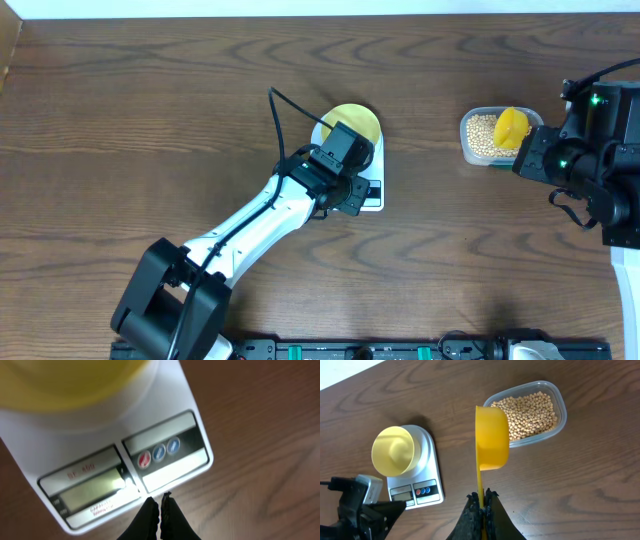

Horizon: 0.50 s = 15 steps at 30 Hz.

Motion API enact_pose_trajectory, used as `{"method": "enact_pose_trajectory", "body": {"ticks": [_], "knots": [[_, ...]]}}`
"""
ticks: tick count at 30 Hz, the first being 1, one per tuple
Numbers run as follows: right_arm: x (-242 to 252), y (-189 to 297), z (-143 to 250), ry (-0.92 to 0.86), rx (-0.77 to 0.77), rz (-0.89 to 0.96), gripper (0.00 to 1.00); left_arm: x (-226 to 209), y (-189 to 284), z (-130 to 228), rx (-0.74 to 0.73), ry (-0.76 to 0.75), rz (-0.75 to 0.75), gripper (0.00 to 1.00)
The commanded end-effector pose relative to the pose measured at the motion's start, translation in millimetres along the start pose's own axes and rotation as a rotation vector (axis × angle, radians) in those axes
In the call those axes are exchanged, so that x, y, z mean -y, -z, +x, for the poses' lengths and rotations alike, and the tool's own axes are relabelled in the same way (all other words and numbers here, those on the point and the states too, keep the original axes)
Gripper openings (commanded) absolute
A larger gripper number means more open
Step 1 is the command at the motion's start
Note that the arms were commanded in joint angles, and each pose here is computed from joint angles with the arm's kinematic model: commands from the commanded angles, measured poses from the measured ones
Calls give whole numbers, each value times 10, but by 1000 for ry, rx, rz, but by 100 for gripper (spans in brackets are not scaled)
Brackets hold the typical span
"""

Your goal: Scoop item into bowl and weigh 50g on scale

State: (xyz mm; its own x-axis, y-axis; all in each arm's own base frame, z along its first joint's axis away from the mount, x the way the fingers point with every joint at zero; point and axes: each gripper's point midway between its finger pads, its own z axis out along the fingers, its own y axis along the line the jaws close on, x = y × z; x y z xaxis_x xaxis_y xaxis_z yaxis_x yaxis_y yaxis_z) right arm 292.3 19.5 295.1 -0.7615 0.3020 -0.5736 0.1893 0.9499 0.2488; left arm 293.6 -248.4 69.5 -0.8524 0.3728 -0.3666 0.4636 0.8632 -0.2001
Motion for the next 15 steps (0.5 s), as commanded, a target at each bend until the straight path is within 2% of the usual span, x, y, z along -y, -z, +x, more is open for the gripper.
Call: {"method": "enact_pose_trajectory", "body": {"ticks": [1,4,9,15], "knots": [[5,73,-60,14,31,4,1,49,154,32,12,-24,20,7],[5,73,-60,14,31,4,1,48,250,89,7,-22,19,7],[4,73,-62,14,32,3,1,-5,114,255,-8,17,16,7],[4,73,-60,14,31,3,1,22,40,82,95,21,40,7]]}}
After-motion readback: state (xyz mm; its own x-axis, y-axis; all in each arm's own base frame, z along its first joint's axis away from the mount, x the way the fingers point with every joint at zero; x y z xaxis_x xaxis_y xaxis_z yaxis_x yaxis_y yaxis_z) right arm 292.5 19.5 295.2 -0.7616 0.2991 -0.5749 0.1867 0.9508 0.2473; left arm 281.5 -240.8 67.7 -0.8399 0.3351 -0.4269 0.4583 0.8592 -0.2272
